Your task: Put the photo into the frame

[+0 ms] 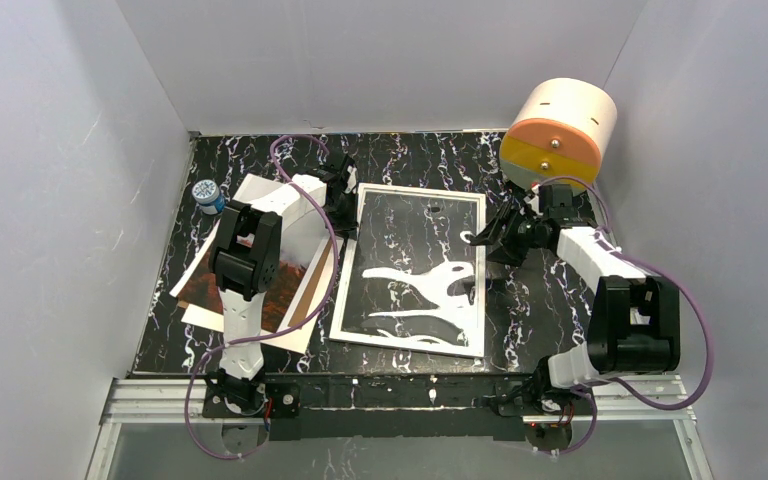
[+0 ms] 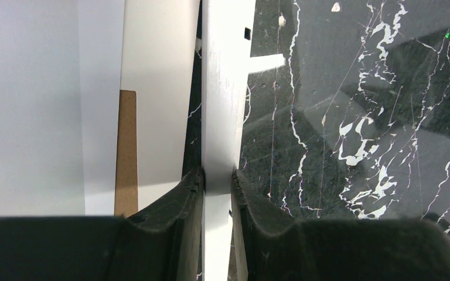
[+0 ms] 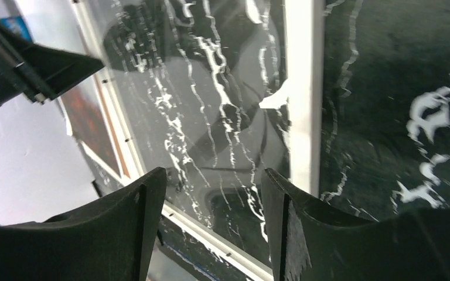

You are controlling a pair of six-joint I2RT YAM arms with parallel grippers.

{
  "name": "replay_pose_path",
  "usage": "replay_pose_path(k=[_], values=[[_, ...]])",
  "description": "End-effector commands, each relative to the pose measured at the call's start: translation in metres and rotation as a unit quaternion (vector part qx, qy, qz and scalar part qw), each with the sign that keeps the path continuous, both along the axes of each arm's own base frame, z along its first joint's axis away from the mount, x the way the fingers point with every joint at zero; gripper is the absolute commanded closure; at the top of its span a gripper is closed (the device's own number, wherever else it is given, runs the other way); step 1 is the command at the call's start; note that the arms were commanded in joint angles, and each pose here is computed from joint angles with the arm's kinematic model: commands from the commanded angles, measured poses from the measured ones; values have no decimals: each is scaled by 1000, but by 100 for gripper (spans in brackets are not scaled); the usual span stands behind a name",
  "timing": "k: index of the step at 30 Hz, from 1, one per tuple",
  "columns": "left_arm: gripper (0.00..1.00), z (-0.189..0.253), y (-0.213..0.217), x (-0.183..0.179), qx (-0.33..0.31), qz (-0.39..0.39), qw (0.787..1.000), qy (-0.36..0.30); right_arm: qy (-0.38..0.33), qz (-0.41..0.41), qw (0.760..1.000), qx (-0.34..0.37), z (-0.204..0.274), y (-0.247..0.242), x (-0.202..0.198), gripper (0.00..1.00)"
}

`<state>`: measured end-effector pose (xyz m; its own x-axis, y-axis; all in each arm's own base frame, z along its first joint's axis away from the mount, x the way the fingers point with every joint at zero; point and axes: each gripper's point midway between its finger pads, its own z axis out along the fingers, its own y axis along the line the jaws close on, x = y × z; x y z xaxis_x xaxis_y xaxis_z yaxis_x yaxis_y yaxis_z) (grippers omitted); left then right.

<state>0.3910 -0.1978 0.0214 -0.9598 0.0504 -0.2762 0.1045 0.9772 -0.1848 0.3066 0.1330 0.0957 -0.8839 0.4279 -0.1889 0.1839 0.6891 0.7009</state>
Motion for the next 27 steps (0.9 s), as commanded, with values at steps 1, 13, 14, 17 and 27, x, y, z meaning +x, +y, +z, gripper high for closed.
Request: replay_pose_path(k=[1, 13, 14, 17, 27], values=[[93, -41, 40, -34, 96, -5, 993, 74, -5, -35, 997, -69, 6, -24, 3, 32], [92, -40, 35, -34, 83, -4, 994, 76, 7, 31, 999, -22, -4, 25, -1, 39], [92, -39, 35, -34, 83, -4, 994, 76, 12, 38, 999, -27, -8, 29, -4, 39], [92, -40, 35, -35, 83, -4, 994, 76, 30, 74, 997, -22, -21, 46, -15, 40], [91, -37, 29, -35, 65, -5, 995, 77, 95, 155, 983, -19, -45, 70, -63, 44]])
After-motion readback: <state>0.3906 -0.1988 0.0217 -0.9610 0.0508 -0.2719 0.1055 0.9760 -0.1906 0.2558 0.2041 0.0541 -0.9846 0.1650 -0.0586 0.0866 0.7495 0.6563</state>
